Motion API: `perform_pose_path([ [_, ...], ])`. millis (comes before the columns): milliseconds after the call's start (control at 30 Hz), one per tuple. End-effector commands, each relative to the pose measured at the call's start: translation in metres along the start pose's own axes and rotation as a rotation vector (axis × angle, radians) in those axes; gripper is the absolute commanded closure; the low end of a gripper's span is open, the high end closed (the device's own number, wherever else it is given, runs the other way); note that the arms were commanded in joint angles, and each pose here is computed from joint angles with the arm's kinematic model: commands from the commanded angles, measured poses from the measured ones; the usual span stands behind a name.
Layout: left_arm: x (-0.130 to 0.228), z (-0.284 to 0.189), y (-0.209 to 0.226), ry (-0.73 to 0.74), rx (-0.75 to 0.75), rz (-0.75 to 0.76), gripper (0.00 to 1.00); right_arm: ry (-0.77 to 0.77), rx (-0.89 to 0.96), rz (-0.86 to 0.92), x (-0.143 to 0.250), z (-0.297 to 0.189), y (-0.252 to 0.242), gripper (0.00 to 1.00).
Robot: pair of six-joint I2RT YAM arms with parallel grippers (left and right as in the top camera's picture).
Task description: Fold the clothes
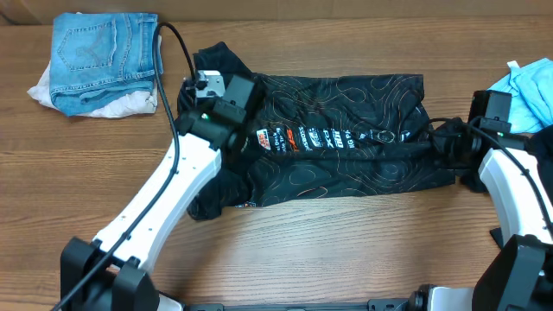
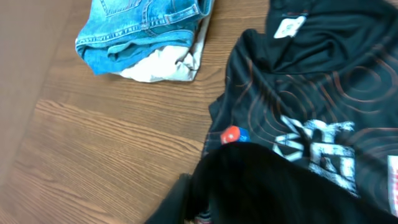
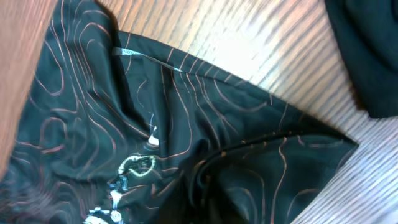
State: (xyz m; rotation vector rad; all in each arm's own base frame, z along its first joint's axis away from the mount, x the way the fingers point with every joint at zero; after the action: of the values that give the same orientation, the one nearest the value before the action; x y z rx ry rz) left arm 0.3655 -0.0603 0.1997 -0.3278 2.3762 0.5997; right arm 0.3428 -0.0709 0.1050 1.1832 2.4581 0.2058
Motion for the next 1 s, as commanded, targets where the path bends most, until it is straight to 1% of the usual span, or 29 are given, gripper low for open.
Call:
perform_pose_path([
  [0, -0.007, 0.013, 0.006, -0.003, -0.024, 0.001, 0.16, -0.076, 0.065, -0.017, -0.013, -0.002, -0.005, 0.80],
  [33, -0.009, 0.015, 0.006, -0.007, -0.022, 0.009, 0.11, -0.087, 0.074, -0.018, -0.015, -0.002, -0.007, 0.76],
  [67, -0.010, 0.015, 0.006, -0.007, -0.015, 0.022, 0.08, -0.093, 0.079, -0.018, -0.016, -0.002, -0.007, 0.69],
  [100, -0.011, 0.014, 0.006, -0.005, -0.007, 0.034, 0.04, -0.097, 0.079, -0.023, -0.018, -0.003, -0.008, 0.53],
  [133, -0.011, 0.013, 0.006, 0.000, 0.001, 0.041, 0.03, -0.102, 0.076, -0.039, -0.020, -0.003, -0.007, 0.30],
  [167, -0.011, 0.011, 0.007, 0.006, 0.008, 0.042, 0.03, -0.105, 0.076, -0.052, -0.022, -0.005, -0.007, 0.11],
  [200, -0.011, 0.007, 0.009, 0.014, 0.017, 0.044, 0.03, -0.105, 0.079, -0.061, -0.024, -0.007, -0.007, 0.02],
  [233, -0.011, 0.002, 0.010, 0.022, 0.030, 0.048, 0.02, -0.103, 0.083, -0.063, -0.027, -0.012, -0.007, 0.00],
  [333, -0.007, -0.017, 0.011, 0.064, 0.104, 0.054, 0.02, -0.077, 0.107, -0.067, -0.034, -0.030, -0.009, 0.00],
  [400, 0.002, -0.033, 0.008, 0.116, 0.191, 0.068, 0.04, -0.032, 0.110, -0.084, -0.032, -0.043, -0.007, 0.00],
  [467, 0.019, -0.048, 0.000, 0.191, 0.297, 0.097, 0.11, 0.041, 0.077, -0.154, -0.022, -0.051, -0.002, 0.08],
  [500, 0.029, -0.054, -0.003, 0.237, 0.336, 0.114, 0.19, 0.085, 0.054, -0.191, -0.014, -0.052, 0.000, 0.13],
  [600, 0.063, -0.066, -0.010, 0.407, 0.413, 0.143, 0.41, 0.191, 0.043, -0.206, 0.009, -0.050, -0.004, 0.37],
  [667, 0.085, -0.070, -0.012, 0.518, 0.443, 0.147, 0.55, 0.225, 0.061, -0.214, 0.018, -0.048, -0.008, 0.49],
  [767, 0.109, -0.065, -0.014, 0.613, 0.432, 0.139, 0.81, 0.248, 0.067, -0.227, 0.029, -0.040, -0.010, 0.64],
  [867, 0.131, -0.052, -0.016, 0.670, 0.390, 0.130, 0.90, 0.240, 0.057, -0.235, 0.032, -0.031, -0.009, 0.75],
  [900, 0.138, -0.048, -0.017, 0.691, 0.384, 0.131, 0.93, 0.242, 0.044, -0.234, 0.033, -0.029, -0.008, 0.80],
  [967, 0.153, -0.042, -0.021, 0.736, 0.389, 0.131, 0.96, 0.253, 0.015, -0.232, 0.036, -0.024, -0.005, 0.83],
])
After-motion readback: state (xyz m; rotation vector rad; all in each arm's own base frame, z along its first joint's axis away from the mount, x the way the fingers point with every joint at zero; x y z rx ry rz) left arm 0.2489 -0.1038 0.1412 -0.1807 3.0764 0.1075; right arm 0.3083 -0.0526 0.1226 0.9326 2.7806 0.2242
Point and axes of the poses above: each gripper's point midway between its finger pads, its own z axis out along the fingers, its own y axis along the line the jaws close on, x = y × z, the point moved 2 cm from there along -z, back along the fingers, and after that the axes turned 6 degrees about -z, right-handed, at the moved point
